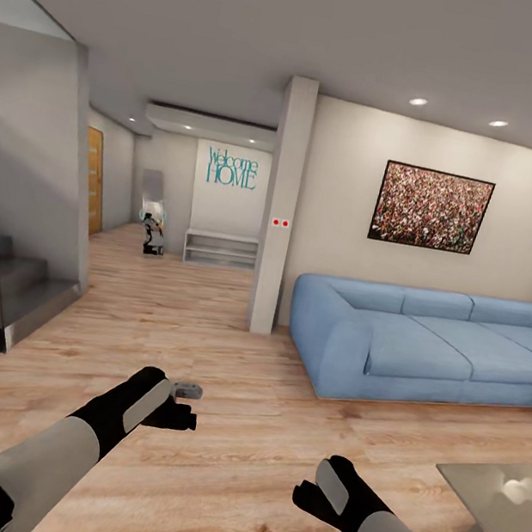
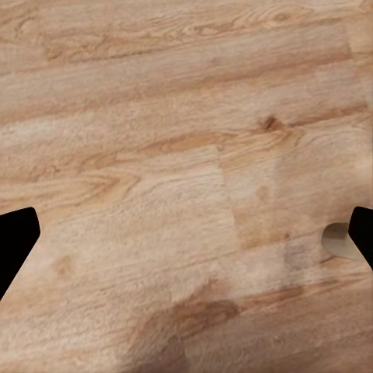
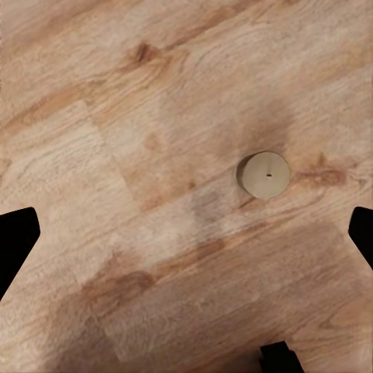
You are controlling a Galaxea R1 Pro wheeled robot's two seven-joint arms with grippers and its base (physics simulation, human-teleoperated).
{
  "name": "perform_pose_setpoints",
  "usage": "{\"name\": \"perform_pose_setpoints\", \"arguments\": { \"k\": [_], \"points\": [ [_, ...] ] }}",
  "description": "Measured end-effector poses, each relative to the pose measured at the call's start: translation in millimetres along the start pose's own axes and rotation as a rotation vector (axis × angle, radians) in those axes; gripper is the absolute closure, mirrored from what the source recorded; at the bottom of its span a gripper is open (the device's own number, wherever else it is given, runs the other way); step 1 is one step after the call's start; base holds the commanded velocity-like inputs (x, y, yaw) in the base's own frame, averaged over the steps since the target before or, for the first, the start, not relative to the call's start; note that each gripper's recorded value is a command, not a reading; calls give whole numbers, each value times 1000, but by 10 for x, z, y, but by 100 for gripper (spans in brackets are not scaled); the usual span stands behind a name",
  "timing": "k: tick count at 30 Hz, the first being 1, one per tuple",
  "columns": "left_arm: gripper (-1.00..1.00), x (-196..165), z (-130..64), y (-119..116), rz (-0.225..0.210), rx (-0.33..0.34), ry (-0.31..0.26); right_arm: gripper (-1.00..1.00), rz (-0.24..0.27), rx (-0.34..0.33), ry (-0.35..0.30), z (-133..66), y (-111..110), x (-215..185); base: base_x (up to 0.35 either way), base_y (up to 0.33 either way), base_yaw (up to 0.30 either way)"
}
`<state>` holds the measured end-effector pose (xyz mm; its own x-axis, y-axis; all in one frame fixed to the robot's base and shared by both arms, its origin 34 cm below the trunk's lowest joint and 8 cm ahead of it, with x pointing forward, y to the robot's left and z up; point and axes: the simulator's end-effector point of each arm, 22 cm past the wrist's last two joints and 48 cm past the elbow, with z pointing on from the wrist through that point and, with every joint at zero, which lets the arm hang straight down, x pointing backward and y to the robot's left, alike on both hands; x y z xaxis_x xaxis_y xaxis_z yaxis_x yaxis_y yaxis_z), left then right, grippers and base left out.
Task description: Place each of the two pumpkins and all three candles from the living room inside a cabinet in the living room (use any cabinet), then make sure every cabinet is closed, and position the cauldron so it is next to a table in the living room.
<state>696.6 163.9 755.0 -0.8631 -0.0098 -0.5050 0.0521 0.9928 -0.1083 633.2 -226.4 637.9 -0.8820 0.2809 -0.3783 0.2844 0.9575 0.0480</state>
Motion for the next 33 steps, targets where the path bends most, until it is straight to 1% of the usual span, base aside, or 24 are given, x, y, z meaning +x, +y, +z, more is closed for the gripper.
{"name": "perform_pose_setpoints", "arguments": {
  "k": [12, 21, 33],
  "points": [
    [-100, 141, 184, 27, 0, -1, 1, -100, -1, -6, -1, 195, 9, 108, 0, 0, 0],
    [-100, 245, 321, 44, 1, -1, 0, -100, 11, -13, -3, 351, -38, 169, 0, 0, 0],
    [-100, 394, 506, 68, 4, -2, -3, -100, 6, -17, -9, 548, -28, 276, 0, 0, 0]
  ]
}}
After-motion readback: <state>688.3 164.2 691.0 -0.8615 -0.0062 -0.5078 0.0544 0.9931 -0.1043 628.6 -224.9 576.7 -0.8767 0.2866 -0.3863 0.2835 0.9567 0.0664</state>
